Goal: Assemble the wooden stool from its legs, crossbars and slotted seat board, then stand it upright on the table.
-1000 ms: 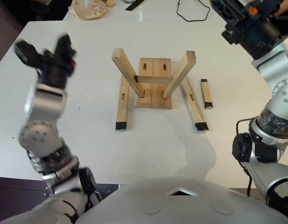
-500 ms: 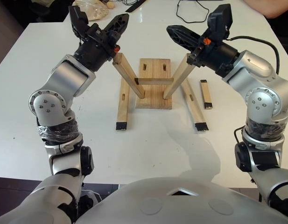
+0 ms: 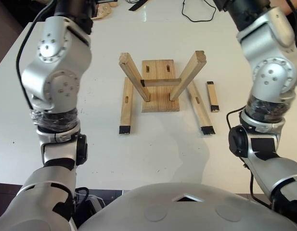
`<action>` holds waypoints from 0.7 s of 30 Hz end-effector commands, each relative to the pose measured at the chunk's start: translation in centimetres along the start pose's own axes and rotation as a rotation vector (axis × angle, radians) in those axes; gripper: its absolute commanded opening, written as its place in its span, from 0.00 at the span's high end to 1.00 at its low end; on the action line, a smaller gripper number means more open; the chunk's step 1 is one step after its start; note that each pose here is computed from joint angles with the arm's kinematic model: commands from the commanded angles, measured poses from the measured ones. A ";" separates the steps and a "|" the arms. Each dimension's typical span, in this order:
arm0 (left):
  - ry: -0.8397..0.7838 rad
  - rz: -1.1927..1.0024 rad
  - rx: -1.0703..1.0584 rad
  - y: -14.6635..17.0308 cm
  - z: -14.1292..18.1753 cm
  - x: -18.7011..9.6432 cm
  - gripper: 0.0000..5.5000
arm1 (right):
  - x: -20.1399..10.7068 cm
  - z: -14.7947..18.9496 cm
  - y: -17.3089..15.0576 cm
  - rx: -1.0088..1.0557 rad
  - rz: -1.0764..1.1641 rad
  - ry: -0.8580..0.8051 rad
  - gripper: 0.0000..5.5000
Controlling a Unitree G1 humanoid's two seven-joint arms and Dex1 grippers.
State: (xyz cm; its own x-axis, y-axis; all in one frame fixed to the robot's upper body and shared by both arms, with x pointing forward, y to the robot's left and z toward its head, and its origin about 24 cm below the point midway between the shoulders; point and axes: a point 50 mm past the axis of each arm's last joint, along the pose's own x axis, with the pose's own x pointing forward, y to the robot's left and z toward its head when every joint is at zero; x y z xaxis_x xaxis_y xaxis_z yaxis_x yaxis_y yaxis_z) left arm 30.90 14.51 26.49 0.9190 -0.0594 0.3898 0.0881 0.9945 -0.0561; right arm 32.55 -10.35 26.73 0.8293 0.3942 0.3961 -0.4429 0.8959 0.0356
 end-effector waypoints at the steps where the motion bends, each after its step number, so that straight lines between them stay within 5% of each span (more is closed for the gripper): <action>1: -0.019 0.136 0.064 -3.6 -0.8 1.0 1.00 | 2.3 -2.0 2.7 -0.109 -0.191 -0.019 1.00; 8: -0.187 0.211 0.066 -5.8 -1.1 2.1 1.00 | 3.2 -0.3 5.1 -0.230 -0.666 -0.234 1.00; 16: -0.206 0.143 0.078 -8.6 -1.5 2.9 1.00 | 2.7 1.0 5.5 -0.280 -0.854 -0.437 1.00; 21: -0.294 0.148 0.210 -8.8 -0.4 3.0 1.00 | 3.4 0.0 5.2 -0.182 -0.812 -0.423 1.00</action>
State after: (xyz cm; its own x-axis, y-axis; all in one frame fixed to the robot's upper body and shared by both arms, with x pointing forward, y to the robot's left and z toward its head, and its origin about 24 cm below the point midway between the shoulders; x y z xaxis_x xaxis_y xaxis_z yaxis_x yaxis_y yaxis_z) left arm 33.21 5.58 26.77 0.8048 0.0957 0.5857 -0.1007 0.9946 -0.0242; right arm 33.18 -6.21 27.19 0.6138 -0.4723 0.6326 0.4218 0.8735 0.2430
